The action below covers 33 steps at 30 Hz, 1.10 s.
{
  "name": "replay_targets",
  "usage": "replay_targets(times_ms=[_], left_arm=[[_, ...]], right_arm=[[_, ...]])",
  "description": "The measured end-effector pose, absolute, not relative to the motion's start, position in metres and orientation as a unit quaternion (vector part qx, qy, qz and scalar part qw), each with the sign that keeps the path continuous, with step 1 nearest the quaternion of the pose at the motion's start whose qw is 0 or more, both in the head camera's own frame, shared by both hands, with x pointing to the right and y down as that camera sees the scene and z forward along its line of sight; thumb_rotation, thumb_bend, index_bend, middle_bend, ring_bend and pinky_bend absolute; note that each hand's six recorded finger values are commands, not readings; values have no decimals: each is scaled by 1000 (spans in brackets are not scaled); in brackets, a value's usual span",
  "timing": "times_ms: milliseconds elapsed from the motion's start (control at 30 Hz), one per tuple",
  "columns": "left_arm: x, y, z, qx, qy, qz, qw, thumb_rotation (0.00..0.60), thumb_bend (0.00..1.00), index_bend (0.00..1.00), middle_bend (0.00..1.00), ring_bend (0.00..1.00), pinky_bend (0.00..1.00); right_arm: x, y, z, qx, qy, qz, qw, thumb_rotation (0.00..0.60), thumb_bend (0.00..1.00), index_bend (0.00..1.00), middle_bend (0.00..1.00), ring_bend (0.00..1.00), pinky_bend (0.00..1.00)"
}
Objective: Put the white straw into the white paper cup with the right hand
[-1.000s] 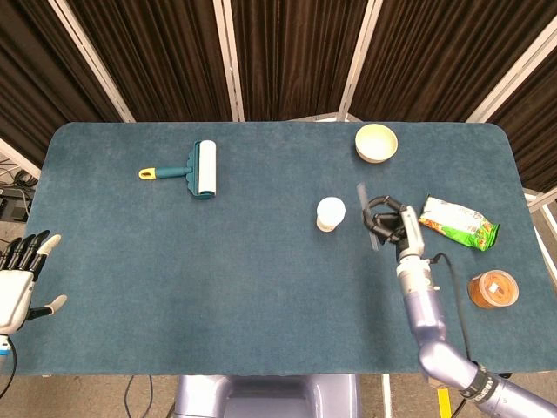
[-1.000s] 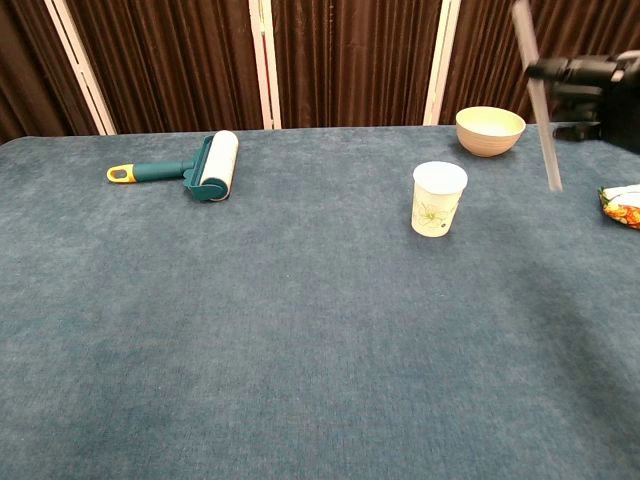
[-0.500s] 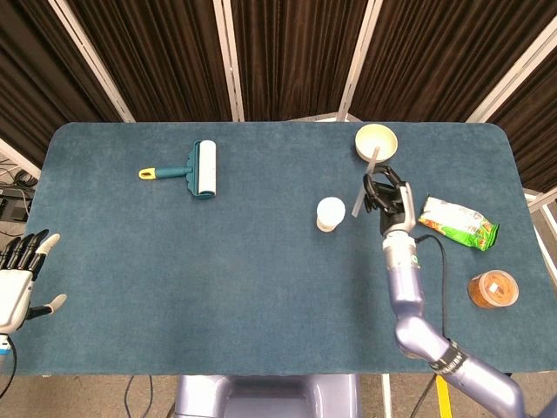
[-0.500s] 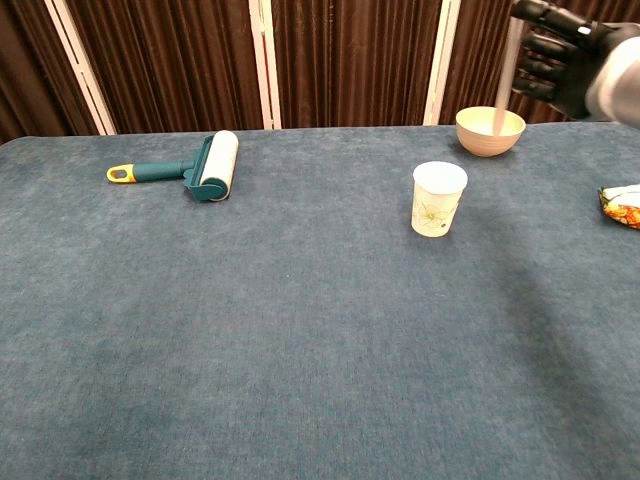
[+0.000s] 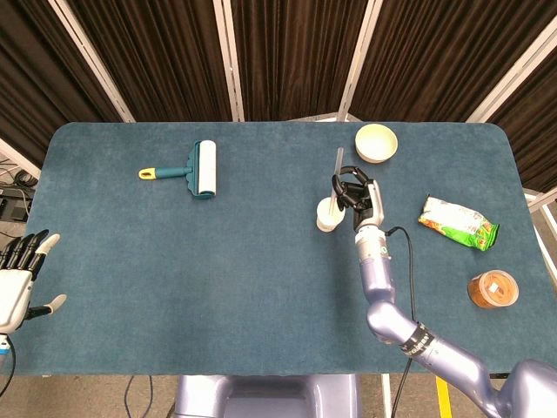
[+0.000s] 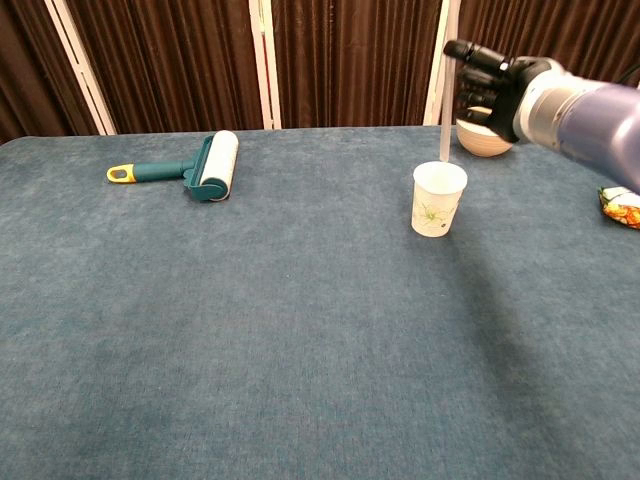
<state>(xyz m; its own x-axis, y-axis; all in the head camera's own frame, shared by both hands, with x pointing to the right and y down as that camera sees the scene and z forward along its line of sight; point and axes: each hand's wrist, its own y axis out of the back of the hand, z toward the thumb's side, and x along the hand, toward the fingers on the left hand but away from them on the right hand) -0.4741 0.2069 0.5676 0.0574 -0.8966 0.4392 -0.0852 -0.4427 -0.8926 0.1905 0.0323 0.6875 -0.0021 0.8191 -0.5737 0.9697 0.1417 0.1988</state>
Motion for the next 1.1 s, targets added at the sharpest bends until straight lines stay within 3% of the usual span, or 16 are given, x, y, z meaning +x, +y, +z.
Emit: replay_targets(times_ms=[933, 1100], left_arm=[[-474, 206, 568, -630, 387, -571, 357, 600, 195, 48, 0, 0, 0], [-474, 206, 568, -630, 387, -571, 357, 600, 195, 48, 0, 0, 0]], right_arm=[[200, 26, 721, 623, 706, -139, 307, 600, 376, 597, 1000, 914, 836], [199, 30, 725, 621, 705, -140, 311, 600, 323, 592, 1000, 914, 821]])
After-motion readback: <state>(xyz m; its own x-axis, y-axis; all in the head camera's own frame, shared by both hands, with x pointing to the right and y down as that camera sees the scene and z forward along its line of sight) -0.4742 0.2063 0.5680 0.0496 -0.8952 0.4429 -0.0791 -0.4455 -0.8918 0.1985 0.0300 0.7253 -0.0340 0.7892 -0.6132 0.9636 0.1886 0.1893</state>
